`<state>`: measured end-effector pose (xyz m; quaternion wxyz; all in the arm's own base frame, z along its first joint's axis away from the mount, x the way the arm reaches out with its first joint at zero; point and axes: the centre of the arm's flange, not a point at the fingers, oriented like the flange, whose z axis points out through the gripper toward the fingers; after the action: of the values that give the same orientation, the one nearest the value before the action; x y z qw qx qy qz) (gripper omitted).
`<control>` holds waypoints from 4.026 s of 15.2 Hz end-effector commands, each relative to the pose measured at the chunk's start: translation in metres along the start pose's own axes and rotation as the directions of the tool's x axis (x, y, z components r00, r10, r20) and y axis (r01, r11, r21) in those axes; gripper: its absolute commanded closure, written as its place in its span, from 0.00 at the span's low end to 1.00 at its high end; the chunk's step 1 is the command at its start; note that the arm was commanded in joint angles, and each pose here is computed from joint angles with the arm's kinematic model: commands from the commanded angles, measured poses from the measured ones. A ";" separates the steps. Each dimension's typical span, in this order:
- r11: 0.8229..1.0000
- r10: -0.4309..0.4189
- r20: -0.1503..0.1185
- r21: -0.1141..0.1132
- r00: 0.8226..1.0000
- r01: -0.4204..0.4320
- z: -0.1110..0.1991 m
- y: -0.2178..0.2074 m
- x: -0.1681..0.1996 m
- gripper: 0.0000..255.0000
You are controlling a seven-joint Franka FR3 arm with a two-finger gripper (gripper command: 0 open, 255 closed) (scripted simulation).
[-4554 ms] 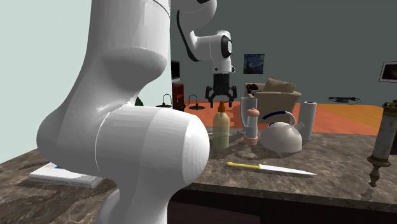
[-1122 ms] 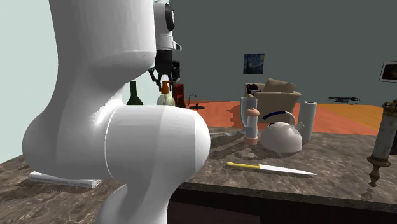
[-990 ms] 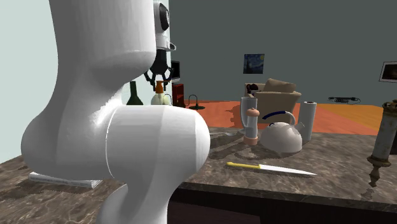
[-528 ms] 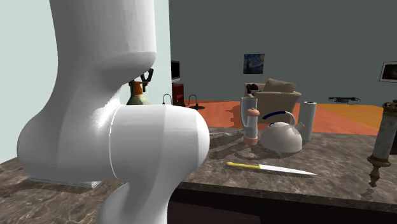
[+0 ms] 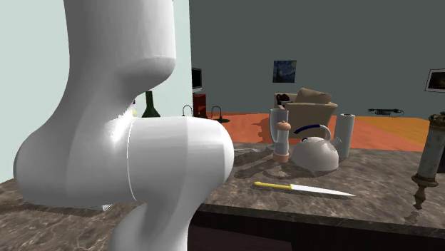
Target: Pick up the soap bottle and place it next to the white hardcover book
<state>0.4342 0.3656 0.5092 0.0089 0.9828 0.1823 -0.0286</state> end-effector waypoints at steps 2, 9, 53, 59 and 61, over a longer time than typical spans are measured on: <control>1.000 0.002 -0.001 0.000 1.000 -0.002 -0.002 -0.041 -0.002 1.00; 1.000 0.002 -0.001 0.000 1.000 -0.002 -0.002 -0.133 -0.005 1.00; 1.000 0.002 -0.001 0.000 1.000 -0.002 0.043 -0.279 -0.005 0.00; 1.000 0.002 -0.001 0.000 1.000 -0.002 0.032 -0.279 -0.005 0.00; 1.000 0.002 -0.001 0.000 1.000 -0.002 0.032 -0.279 -0.005 0.00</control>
<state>0.3279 0.6232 0.4751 0.0086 0.9830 0.1814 -0.0282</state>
